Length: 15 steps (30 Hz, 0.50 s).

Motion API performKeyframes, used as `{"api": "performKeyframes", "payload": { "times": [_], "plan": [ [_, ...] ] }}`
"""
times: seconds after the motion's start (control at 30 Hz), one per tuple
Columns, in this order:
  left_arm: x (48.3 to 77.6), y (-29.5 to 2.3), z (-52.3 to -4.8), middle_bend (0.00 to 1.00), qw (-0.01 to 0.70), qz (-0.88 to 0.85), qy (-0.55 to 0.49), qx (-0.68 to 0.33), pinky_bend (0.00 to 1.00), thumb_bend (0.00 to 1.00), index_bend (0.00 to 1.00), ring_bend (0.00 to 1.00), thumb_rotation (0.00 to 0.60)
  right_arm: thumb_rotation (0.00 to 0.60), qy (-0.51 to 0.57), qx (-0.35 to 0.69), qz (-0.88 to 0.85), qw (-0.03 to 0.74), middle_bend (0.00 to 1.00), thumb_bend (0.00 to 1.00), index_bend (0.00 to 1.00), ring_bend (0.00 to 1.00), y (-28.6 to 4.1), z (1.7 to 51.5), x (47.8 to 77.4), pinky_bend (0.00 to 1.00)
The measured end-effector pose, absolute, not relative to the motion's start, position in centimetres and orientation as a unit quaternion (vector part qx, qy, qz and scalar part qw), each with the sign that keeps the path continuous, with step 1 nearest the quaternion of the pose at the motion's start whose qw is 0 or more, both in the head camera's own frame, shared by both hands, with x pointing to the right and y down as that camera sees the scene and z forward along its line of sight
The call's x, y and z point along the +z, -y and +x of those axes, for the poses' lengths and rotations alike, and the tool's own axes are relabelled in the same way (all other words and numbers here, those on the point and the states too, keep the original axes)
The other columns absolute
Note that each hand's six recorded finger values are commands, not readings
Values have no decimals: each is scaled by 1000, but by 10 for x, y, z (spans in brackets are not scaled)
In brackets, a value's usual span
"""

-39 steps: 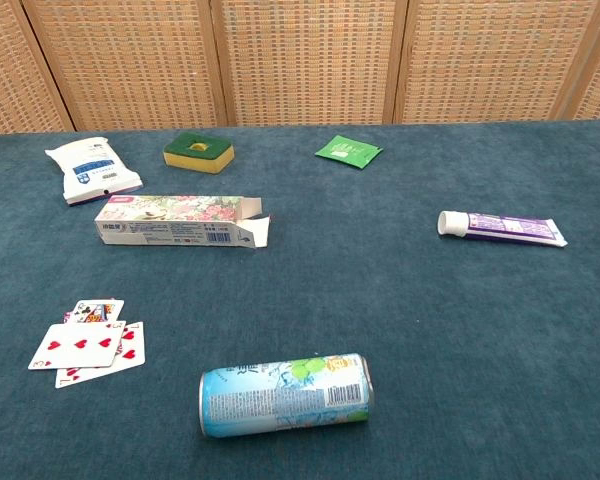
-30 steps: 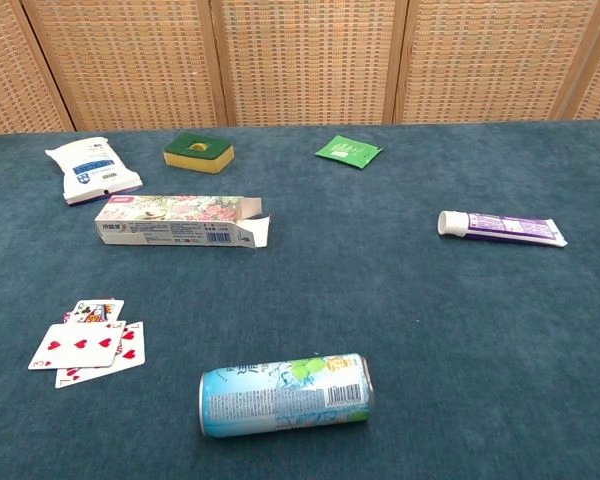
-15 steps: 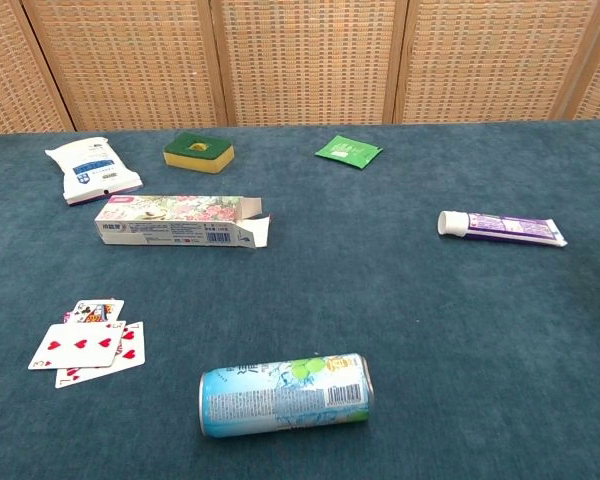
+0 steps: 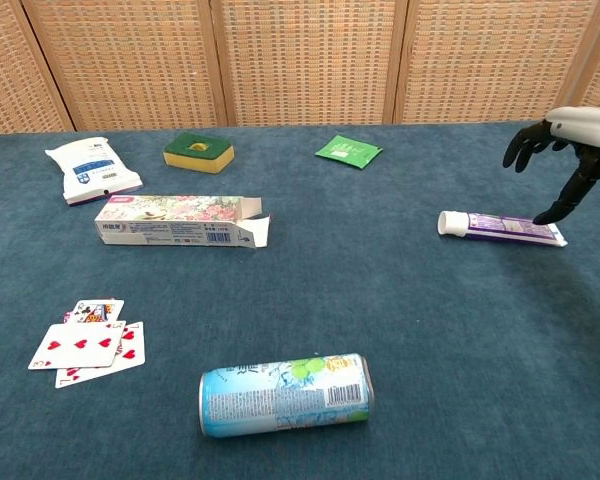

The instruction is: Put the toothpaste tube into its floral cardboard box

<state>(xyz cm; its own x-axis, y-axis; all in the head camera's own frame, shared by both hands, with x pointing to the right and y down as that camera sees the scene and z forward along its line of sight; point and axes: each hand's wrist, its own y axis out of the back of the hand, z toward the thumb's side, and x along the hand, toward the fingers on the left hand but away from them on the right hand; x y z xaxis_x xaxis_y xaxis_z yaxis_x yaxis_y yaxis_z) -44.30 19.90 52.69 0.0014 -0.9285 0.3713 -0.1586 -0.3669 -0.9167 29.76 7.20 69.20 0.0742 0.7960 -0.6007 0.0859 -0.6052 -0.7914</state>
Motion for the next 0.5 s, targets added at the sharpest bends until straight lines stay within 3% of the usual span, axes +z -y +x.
{"api": "performKeyframes", "payload": {
  "times": [0.5],
  "plan": [
    [529,-197,-445,0,343,-614,-444,-556,0,223,0,0,600,600,316,648,-639,268,342,185,320,215,-72,288,736,177]
  ]
}}
